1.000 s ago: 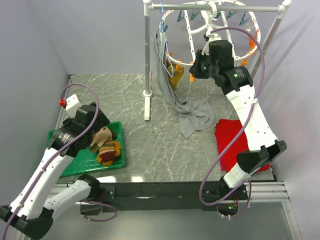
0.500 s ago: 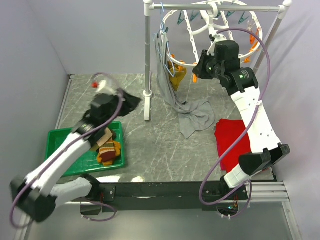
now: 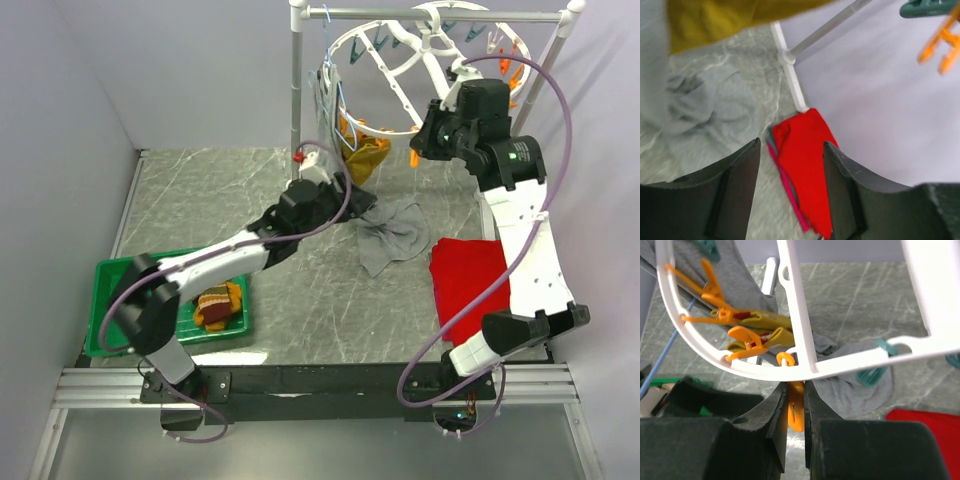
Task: Remove the socks clipped to the hanger
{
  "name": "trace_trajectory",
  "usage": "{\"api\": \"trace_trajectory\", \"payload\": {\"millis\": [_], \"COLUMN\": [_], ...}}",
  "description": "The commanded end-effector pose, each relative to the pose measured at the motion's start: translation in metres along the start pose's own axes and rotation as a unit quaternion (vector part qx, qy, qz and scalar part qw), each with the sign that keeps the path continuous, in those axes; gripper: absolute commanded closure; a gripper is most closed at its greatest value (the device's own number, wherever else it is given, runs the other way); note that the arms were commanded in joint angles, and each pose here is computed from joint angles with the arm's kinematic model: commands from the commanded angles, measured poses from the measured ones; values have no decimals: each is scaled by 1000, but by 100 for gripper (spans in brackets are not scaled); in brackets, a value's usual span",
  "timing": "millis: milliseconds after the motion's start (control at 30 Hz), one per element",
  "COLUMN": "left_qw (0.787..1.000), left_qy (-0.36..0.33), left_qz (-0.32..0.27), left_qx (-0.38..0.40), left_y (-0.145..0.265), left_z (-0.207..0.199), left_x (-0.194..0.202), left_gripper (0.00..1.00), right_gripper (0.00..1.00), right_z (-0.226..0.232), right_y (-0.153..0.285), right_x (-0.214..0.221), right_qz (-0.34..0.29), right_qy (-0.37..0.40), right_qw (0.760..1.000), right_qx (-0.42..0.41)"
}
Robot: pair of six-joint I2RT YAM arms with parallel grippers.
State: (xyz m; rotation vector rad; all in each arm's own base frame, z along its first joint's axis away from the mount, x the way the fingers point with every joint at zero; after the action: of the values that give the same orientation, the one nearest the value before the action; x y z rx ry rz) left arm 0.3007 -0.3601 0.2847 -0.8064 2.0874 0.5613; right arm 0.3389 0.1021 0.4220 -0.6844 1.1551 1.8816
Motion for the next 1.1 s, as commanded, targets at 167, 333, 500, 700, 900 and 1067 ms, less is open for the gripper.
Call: {"api": "trace_trajectory", "payload": {"millis": [167, 333, 500, 700, 900, 1067], "left_qw": [998, 997, 994, 996, 997, 992], "left_qy": [3, -19, -28, -31, -40, -123], "left_qz": [-70, -72, -89, -71, -65, -21], "left_qx": [10, -27, -55, -47, -24, 2], "left_y": [-61, -82, -85, -86, -61, -44], "left_z": [-22, -10, -2, 0, 1, 0], "left_x": [-24, -23, -28, -18, -10, -2], "left_gripper": [31, 18, 12, 5, 0, 1], "right_gripper": [92, 92, 92, 92, 92, 92], "right_z": [-19, -20, -23, -20, -19, -20], "right_y": [37, 43, 47, 48, 46, 45], "right_x": [-11, -16, -16, -15, -14, -12], "right_qz": [-38, -40, -44, -39, -35, -33], "right_qy": [5, 3, 3, -4, -7, -7], "right_qw": [999, 999, 999, 999, 999, 999], "right_qx": [13, 3, -2, -18, -26, -25]}}
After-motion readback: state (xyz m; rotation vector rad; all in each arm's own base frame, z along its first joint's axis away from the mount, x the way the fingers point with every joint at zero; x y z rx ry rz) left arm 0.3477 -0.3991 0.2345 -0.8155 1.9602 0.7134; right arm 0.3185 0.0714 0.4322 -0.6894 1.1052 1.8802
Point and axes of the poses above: each gripper's point midway between its finger pads, its own y axis back along the fingers, its own z axis along the line the jaws close on, x = y × z, the point moved 5 cm from there along y, back along the fingers, and after that the axes turned 14 degrees about -y, right-handed, at the moved point
